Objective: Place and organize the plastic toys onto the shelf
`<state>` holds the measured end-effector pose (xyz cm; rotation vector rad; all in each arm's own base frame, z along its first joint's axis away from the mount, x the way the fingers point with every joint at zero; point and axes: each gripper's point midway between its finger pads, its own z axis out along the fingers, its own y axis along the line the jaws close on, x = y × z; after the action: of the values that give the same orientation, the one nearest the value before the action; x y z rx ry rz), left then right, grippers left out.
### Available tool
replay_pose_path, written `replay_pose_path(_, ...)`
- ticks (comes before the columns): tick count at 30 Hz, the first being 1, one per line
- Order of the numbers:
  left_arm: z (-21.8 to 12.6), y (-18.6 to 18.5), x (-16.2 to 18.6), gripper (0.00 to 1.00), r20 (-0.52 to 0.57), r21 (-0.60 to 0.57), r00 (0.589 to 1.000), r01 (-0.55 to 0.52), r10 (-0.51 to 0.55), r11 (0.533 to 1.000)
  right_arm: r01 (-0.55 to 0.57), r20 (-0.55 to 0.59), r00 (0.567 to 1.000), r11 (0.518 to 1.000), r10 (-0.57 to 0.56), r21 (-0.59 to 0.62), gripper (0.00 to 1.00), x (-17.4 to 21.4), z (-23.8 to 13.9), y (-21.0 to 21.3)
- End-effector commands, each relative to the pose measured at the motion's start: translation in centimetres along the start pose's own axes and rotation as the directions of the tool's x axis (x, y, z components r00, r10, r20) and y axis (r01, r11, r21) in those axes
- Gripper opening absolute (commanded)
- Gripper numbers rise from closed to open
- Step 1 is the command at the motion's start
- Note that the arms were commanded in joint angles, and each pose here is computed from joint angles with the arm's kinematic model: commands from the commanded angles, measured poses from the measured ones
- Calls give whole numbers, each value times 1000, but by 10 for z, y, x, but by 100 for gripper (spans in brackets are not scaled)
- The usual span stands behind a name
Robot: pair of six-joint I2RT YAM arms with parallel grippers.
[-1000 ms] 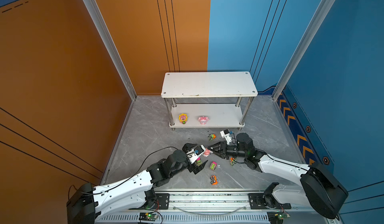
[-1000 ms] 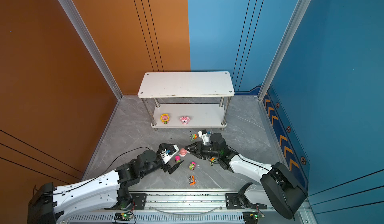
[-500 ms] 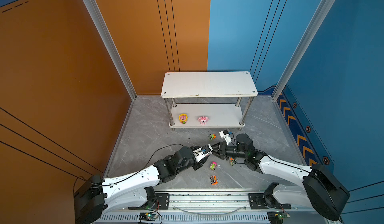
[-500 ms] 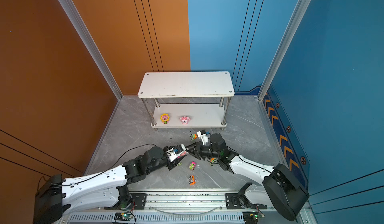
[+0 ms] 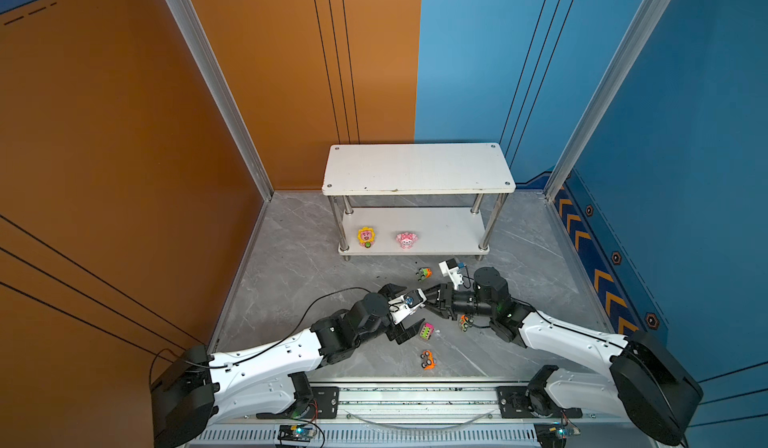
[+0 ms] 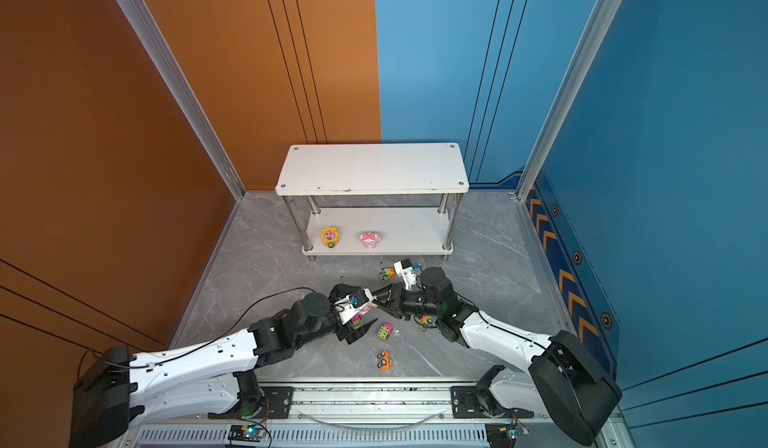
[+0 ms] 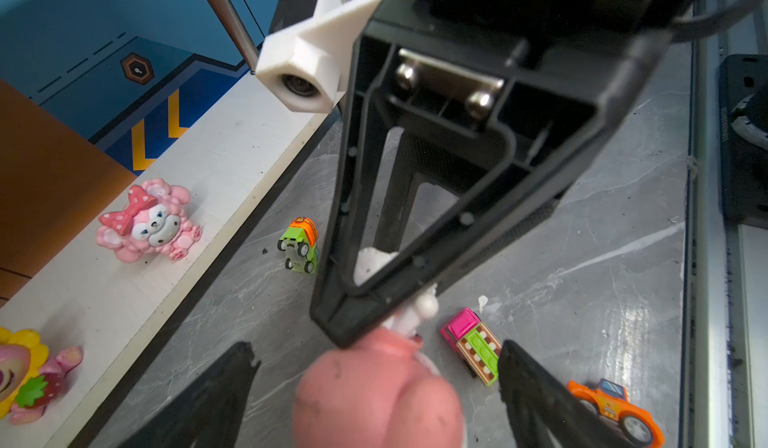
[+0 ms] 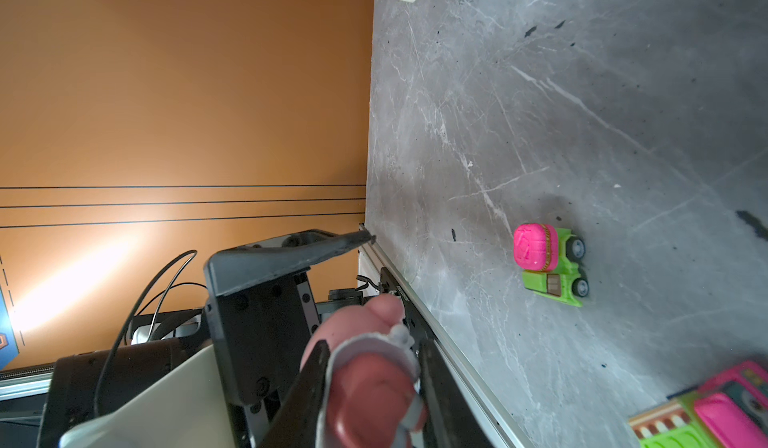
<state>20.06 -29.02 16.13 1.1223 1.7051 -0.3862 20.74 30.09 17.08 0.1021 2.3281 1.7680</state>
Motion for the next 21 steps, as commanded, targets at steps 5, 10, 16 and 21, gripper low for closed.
replay_pose_path(5,3,11,-12,51,19,-36,1000,-12,12,999,46,-9,999,998,-47,-49,10,0,0,24)
replay_pose_path(10,-3,6,-30,37,67,9,998,9,-10,1000,46,-8,999,999,-46,-25,10,0,2,15)
replay_pose_path(16,-14,1,-40,21,78,39,996,34,-37,999,43,-13,999,999,-43,3,11,-1,7,3)
replay_pose_path(21,-15,-3,-29,13,-23,18,1000,3,-3,1000,106,1,994,990,-106,88,42,-4,5,-12)
